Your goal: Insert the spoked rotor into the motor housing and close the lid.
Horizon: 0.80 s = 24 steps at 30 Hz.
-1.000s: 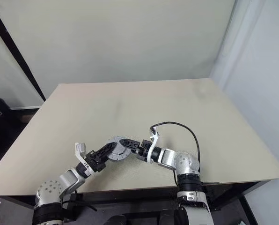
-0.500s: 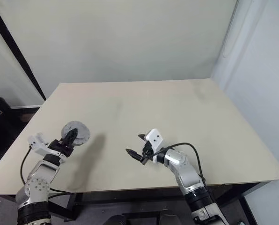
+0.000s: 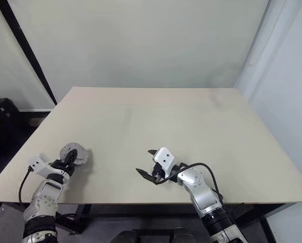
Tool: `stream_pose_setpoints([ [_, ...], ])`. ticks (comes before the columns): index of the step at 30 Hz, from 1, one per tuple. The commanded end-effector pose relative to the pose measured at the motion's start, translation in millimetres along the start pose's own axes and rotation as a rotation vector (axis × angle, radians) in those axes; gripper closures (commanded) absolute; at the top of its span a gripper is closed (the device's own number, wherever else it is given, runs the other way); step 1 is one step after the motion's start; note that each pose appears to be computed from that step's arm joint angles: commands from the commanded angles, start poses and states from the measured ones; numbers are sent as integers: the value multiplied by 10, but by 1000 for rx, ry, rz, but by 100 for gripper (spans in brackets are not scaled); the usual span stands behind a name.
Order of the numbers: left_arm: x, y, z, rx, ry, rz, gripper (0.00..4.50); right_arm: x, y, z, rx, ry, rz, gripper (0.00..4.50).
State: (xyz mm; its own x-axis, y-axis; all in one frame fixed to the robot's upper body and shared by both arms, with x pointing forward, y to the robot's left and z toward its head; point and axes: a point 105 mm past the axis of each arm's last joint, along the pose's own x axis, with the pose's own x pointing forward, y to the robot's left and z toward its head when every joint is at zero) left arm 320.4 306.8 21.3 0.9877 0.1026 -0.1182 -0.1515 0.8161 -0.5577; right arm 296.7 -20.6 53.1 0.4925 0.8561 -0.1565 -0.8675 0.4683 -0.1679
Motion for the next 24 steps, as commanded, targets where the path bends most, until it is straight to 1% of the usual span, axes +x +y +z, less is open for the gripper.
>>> stream_pose_setpoints([
  [1,93,-157,216,15,-80,-60,250,5,-15,160,-46,-48,-7,0],
  [4,102,-135,160,16,-55,-42,250,13,-14,166,-52,-47,-7,0],
  [6,99,-103,98,25,-24,-27,178,21,-19,178,-58,-49,-7,0],
  [7,98,-97,81,27,-15,-25,155,24,-21,182,-59,-49,-8,0],
  [9,87,-26,76,40,-10,22,89,25,-18,185,-65,-48,-4,0],
  [11,71,57,93,63,-16,77,12,27,-16,183,-68,-46,-2,0],
  [12,62,93,107,73,-22,102,2,29,-16,180,-68,-44,-2,0],
  [16,27,176,127,132,-22,158,2,34,-18,156,-66,-36,-2,0],
  [20,-13,197,122,193,-17,183,2,43,-9,140,-66,-30,3,0],
  [24,-73,162,223,256,-67,207,2,44,-20,133,-69,-28,0,0],
])
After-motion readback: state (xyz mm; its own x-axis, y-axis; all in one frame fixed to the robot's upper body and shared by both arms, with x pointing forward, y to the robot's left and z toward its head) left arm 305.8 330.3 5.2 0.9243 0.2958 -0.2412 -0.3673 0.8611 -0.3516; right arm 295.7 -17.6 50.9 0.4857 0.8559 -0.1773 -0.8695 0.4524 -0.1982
